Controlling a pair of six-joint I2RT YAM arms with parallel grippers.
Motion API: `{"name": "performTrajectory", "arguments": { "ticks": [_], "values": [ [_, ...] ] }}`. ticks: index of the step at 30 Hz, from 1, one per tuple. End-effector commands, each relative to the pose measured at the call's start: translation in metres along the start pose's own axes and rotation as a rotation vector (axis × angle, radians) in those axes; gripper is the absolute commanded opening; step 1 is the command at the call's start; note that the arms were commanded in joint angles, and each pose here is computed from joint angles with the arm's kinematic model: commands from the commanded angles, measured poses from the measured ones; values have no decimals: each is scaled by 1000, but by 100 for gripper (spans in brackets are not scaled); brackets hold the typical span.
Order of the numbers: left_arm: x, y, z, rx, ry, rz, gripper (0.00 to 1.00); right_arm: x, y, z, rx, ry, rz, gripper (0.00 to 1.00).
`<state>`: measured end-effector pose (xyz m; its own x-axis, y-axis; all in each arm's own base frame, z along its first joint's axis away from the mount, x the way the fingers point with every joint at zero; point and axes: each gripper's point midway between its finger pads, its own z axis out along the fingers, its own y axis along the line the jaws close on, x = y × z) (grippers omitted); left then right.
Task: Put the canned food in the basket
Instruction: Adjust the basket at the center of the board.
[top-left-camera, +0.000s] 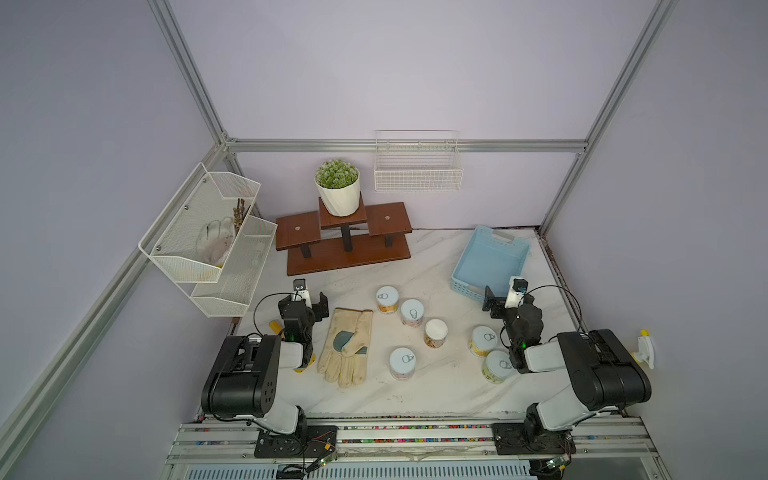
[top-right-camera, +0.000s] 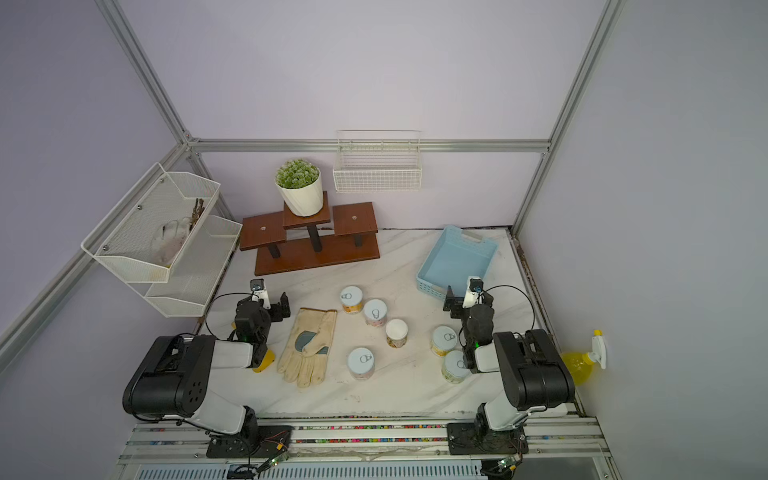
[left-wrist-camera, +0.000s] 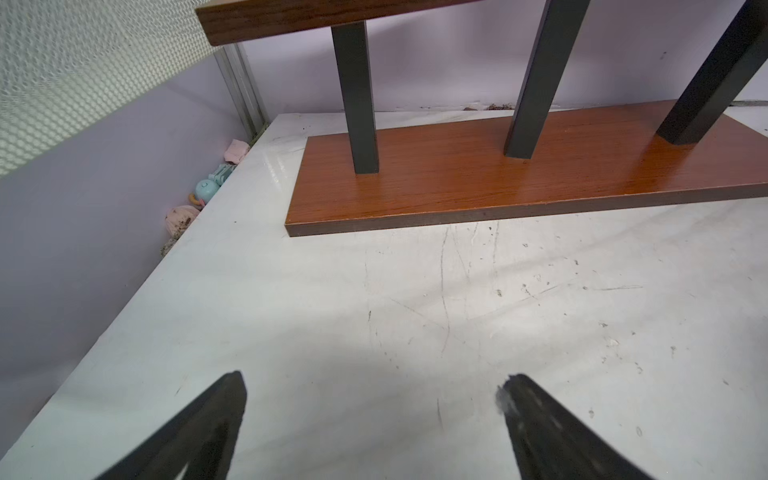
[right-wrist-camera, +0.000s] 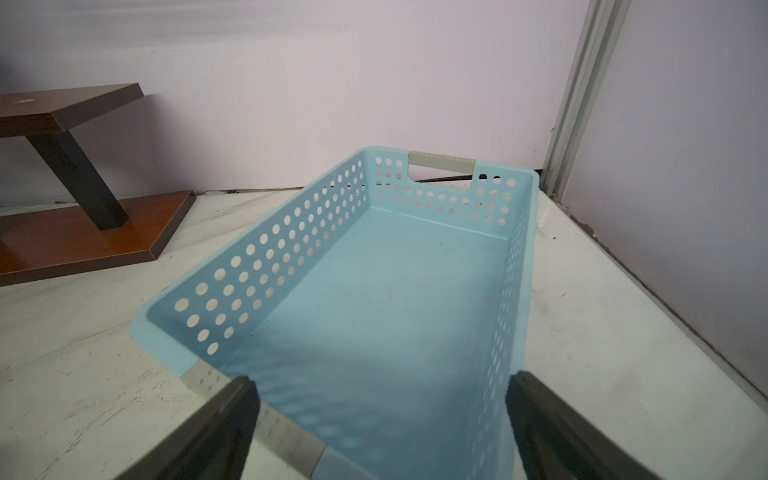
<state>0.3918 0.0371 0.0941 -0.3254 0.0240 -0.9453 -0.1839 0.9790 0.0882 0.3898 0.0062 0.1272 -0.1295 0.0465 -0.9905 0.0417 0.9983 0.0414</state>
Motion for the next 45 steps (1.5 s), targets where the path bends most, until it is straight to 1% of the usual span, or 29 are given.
{"name": "performTrajectory", "arguments": {
  "ticks": [1,14,17,19,22,24,26,30,32,36,37,38,41,43,45],
  "values": [
    [-20,-2,3,1,-59,-10,100,-6,1,2,-8,-22,-4,99],
    [-20,-2,4,1,-58,-10,100,-6,1,2,-9,-20,-3,99],
    [-20,-1,4,-2,-60,-12,100,-6,-2,3,8,-22,10,99],
    [-20,-4,2,13,-65,-7,100,-6,-2,2,8,-22,12,99],
    [-29,-17,-14,105,-138,37,100,-10,4,-5,-31,-45,-4,99],
    [-36,-14,-27,97,-175,26,100,-26,4,-15,-36,-95,0,99],
    [-49,-7,-37,64,-191,5,100,-30,4,-18,-35,-86,2,99],
    [-61,1,-46,12,-127,-7,100,-41,6,-25,-48,-78,22,99],
    [-70,5,-53,-13,-121,-25,100,-46,5,-28,-41,-66,25,99],
    [-81,7,-66,-51,-102,-153,100,-60,-8,-32,43,-10,81,99],
    [-81,8,-67,-57,-80,-183,100,-65,-8,-33,42,-4,91,99],
    [-80,9,-69,-72,-47,-236,100,-69,-6,-36,30,3,106,99],
    [-73,16,-73,-127,72,-332,100,-78,-5,-43,31,24,192,99],
    [-71,11,-77,-107,130,-374,100,-81,-6,-47,38,51,259,99],
    [-72,2,-80,-59,173,-413,100,-82,0,-50,13,79,302,99]
  ]
}}
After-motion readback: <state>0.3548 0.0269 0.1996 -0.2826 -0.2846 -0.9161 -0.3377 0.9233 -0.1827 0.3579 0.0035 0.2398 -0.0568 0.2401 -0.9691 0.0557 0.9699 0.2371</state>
